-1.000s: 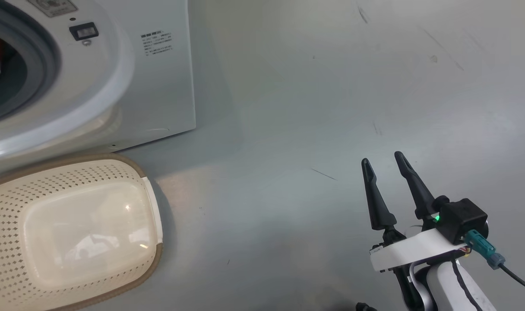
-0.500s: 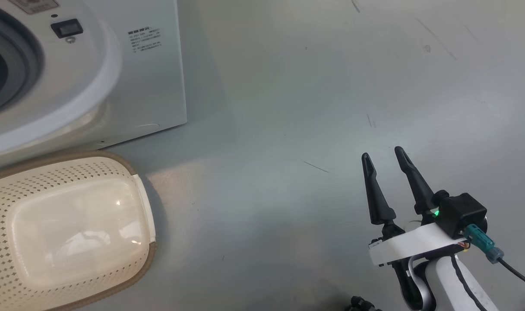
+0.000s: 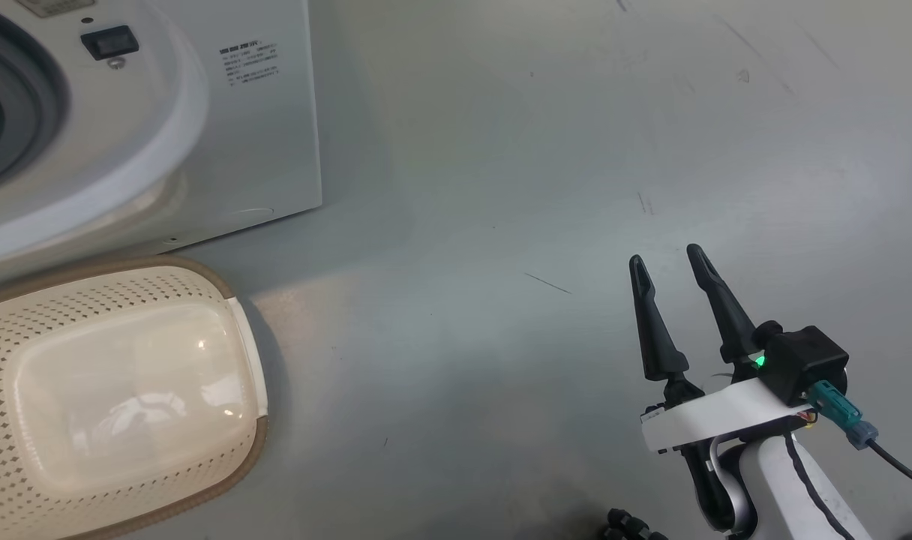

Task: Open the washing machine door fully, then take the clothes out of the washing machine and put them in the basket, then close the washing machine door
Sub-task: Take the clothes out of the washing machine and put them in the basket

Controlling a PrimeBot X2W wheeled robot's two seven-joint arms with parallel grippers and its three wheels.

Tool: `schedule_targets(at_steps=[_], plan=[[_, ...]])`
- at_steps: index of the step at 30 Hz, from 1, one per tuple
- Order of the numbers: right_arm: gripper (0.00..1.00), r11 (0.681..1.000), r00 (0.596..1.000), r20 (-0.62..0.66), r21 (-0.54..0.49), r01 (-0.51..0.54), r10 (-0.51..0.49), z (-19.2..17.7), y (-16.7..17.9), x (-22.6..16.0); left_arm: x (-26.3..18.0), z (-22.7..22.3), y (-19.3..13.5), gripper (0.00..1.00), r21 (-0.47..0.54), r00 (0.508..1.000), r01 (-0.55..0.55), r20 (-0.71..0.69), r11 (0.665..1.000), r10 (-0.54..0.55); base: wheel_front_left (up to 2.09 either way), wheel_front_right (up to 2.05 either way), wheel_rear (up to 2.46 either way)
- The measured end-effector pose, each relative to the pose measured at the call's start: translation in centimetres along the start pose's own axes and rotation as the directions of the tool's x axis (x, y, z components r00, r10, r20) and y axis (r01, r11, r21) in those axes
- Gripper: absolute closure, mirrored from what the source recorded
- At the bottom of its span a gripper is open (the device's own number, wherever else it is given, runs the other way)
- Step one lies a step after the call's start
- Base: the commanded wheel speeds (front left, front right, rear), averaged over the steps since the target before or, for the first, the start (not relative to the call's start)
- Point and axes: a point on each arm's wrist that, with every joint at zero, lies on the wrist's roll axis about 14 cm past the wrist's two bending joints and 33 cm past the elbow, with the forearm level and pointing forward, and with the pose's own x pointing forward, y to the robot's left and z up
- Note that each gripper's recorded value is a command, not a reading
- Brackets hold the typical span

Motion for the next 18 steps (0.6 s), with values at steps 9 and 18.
schedule_targets(at_steps=[9, 18], plan=[[0.0, 1.0, 1.0, 0.001, 0.004, 0.001, -0.001, 0.0, 0.0, 0.2, 0.5, -0.9, 0.3, 0.0, -0.001, 0.999, -0.01, -0.037, 1.0, 0.01, 0.0, 0.0, 0.0], [0.0, 1.0, 1.0, 0.004, 0.003, 0.005, -0.005, 0.0, -0.2, 0.5, 0.9, -1.2, 0.7, 0.0, -0.017, 0.998, -0.021, -0.054, 1.0, 0.02, 0.0, 0.0, 0.0]])
